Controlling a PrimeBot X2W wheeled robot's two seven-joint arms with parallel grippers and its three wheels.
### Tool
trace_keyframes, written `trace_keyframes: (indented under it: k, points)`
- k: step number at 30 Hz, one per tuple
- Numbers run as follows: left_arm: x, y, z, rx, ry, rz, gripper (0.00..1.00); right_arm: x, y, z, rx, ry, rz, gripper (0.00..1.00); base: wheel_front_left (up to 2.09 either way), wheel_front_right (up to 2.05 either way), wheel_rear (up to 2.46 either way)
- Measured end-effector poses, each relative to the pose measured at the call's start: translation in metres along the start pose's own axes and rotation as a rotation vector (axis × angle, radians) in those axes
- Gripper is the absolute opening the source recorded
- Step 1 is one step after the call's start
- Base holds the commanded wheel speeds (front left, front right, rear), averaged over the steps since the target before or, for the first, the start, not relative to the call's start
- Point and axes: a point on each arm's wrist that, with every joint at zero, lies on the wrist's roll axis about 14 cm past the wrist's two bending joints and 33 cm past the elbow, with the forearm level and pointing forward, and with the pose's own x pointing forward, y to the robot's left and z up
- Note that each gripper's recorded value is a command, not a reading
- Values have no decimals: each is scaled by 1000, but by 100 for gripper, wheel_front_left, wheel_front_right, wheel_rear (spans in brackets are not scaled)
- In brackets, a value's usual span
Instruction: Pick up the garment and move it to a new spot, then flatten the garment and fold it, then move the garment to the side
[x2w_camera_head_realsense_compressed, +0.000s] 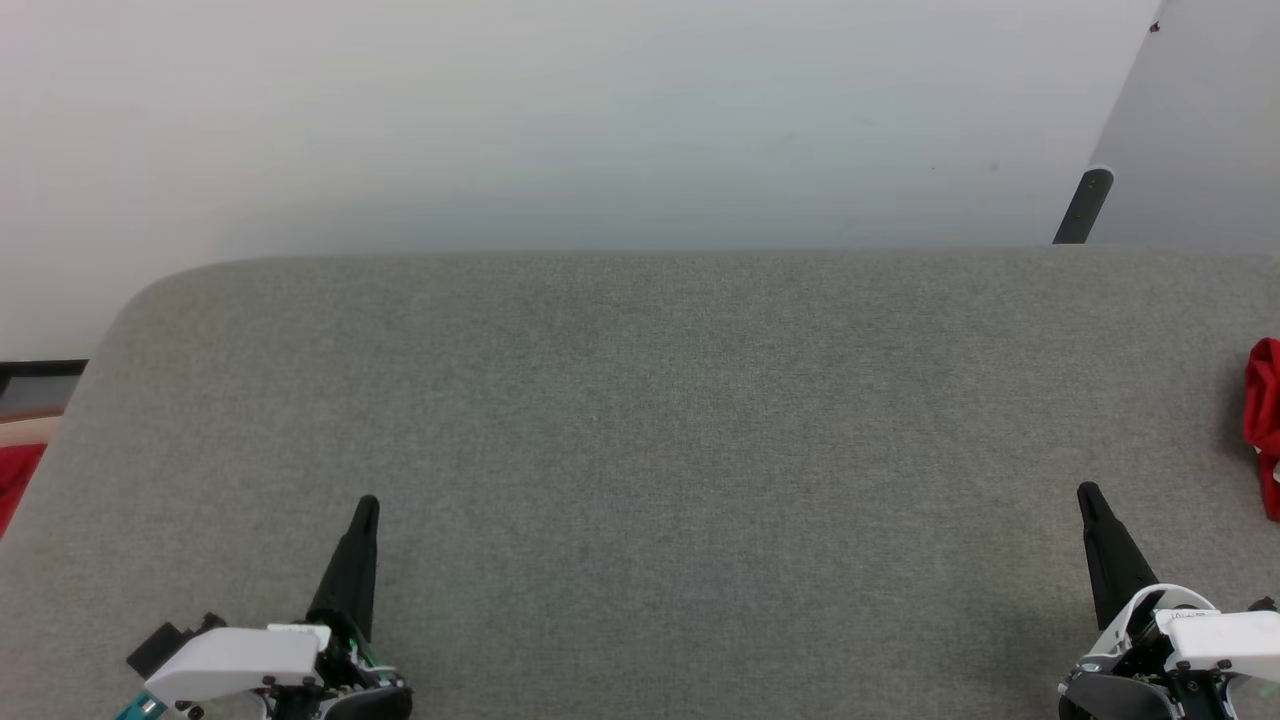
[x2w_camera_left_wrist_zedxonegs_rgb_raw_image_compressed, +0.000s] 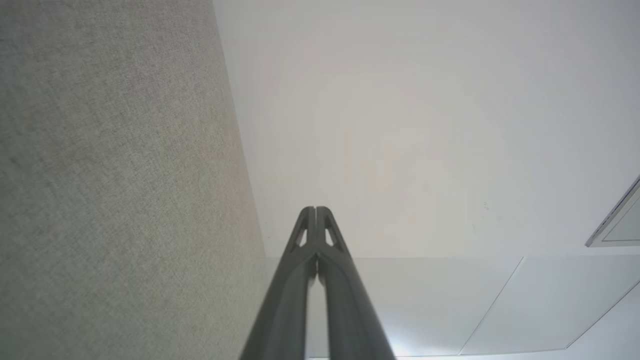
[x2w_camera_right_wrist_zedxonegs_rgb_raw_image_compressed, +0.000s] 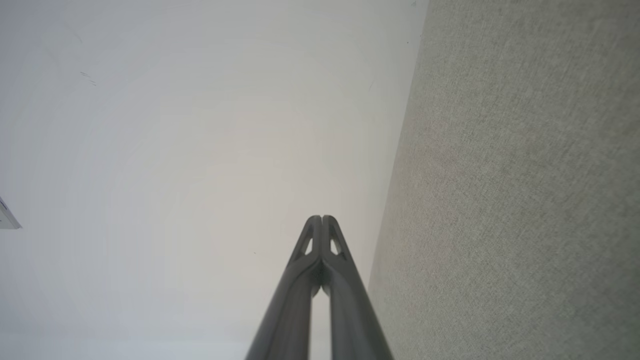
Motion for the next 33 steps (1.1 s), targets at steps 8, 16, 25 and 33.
trace_keyframes:
  k: [8,16,25,33]
  points:
    - [0,0,0,0,0,0,0,0,0,0,0,0,0,0,0,0,0]
    - [0,0,0,0,0,0,0,0,0,0,0,0,0,0,0,0,0]
    - [0,0,0,0,0,0,0,0,0,0,0,0,0,0,0,0,0]
    - [0,0,0,0,0,0,0,0,0,0,0,0,0,0,0,0,0]
